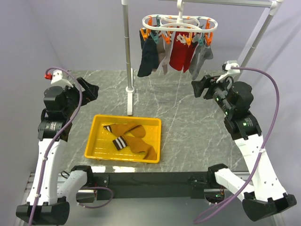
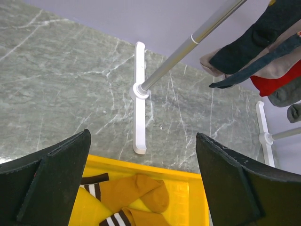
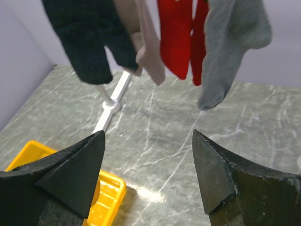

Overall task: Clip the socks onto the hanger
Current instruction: Open the clamp at the hanger.

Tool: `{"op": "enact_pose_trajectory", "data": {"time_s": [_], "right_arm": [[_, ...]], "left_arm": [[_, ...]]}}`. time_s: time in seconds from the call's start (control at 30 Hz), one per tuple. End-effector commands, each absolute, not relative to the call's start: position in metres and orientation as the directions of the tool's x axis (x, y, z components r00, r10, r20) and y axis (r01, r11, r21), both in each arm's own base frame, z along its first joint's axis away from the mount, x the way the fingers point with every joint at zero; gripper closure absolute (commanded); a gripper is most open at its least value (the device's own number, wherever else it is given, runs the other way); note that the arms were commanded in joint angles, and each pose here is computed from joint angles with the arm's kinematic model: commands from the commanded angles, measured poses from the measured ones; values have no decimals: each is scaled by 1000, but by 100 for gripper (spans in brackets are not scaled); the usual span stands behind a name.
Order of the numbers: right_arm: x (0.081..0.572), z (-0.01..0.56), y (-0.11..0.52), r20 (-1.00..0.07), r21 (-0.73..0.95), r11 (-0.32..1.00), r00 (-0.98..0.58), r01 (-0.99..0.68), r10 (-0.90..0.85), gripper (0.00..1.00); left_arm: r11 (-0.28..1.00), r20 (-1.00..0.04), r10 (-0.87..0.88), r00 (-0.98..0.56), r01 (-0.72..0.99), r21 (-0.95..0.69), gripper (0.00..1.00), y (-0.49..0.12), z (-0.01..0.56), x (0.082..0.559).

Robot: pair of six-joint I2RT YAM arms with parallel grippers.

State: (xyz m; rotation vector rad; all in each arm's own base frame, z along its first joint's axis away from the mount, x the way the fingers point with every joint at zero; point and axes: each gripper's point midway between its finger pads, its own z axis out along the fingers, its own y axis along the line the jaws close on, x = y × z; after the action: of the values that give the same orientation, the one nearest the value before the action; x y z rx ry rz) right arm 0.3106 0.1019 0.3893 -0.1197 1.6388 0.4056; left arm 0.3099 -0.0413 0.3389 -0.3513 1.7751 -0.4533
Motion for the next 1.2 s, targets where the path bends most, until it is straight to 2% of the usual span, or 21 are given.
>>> {"op": "enact_pose_trajectory", "data": {"time_s": [0.0,0.17,0.37,0.57,0.7,0.87,1.0,1.17], "right_arm": [[319,418,93,-981,194,947,-66,-254,184,19],[334,426,98,-988,154,952,-52,-265,145,18],[349,447,104,-997,60,961,22,-269,68,18],[371,471,110,-994,59,962,76,-267,81,20],[384,480,126,-993,43,947,87,-319,75,23],[393,492,142,-992,-10,940,122,-342,34,24],[400,499,154,-989,-16,952,142,-306,29,25],[415,499,152,-991,1,983,128,-186,25,25]], "left_arm": [[893,-878,-442,-185,6,-451,1,-35,359,300],[889,-878,-439,-192,50,-455,1,-43,358,299],[784,-860,-455,-233,354,-511,1,-96,361,288],[770,-861,-463,-210,385,-508,3,-103,362,288],[731,-877,-436,-203,489,-477,4,-122,366,280],[664,-871,-411,-269,566,-488,7,-152,358,274],[675,-891,-363,-273,583,-453,7,-166,356,274],[675,-903,-336,-269,599,-430,7,-175,356,276]]}}
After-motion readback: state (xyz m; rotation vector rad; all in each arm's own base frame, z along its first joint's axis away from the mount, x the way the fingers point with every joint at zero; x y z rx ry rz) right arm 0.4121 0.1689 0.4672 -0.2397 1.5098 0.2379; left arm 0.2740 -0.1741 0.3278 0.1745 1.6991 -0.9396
